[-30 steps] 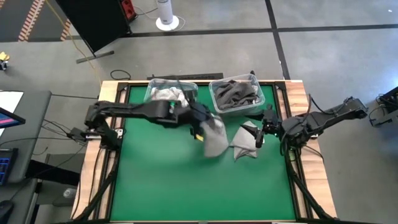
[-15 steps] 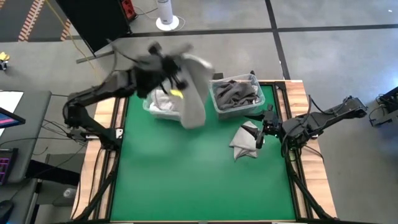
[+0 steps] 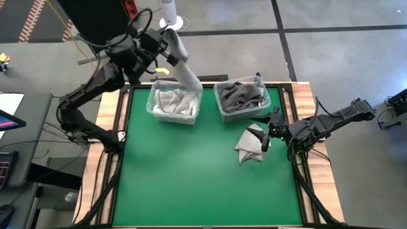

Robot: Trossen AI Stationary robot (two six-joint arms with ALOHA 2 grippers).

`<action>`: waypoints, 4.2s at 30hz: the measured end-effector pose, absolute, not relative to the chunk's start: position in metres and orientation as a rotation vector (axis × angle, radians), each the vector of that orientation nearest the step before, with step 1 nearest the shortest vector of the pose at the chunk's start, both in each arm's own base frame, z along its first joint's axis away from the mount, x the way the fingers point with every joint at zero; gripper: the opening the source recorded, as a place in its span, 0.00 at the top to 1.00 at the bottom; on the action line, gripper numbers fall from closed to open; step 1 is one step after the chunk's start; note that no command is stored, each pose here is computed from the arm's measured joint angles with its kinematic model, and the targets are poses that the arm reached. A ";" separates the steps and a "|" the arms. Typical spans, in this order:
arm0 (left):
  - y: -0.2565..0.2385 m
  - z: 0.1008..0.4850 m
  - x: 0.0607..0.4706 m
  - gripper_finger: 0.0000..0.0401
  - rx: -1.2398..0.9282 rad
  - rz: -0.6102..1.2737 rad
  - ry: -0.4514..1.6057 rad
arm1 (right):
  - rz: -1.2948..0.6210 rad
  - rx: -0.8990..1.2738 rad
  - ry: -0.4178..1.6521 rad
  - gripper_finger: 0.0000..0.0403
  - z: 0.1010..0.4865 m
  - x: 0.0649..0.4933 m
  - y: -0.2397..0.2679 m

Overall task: Sort towels by color in basket
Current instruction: Put the gray microfiber towel into the left transparent bin

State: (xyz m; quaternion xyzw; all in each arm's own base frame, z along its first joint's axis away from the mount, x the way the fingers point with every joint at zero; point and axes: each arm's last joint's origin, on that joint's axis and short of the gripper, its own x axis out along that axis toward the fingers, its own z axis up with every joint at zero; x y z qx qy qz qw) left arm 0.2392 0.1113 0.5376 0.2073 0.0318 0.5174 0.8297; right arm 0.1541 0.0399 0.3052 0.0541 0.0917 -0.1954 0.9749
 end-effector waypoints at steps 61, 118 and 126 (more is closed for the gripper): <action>0.117 0.352 0.241 1.00 0.016 0.883 0.581 | -0.397 0.130 0.186 0.33 0.301 0.165 0.044; 0.146 0.329 0.262 0.49 -0.380 0.732 0.699 | -0.393 0.118 0.172 0.33 0.304 0.166 0.043; 0.165 0.322 0.277 0.51 -0.369 0.774 0.614 | -0.390 0.100 0.159 0.33 0.306 0.167 0.043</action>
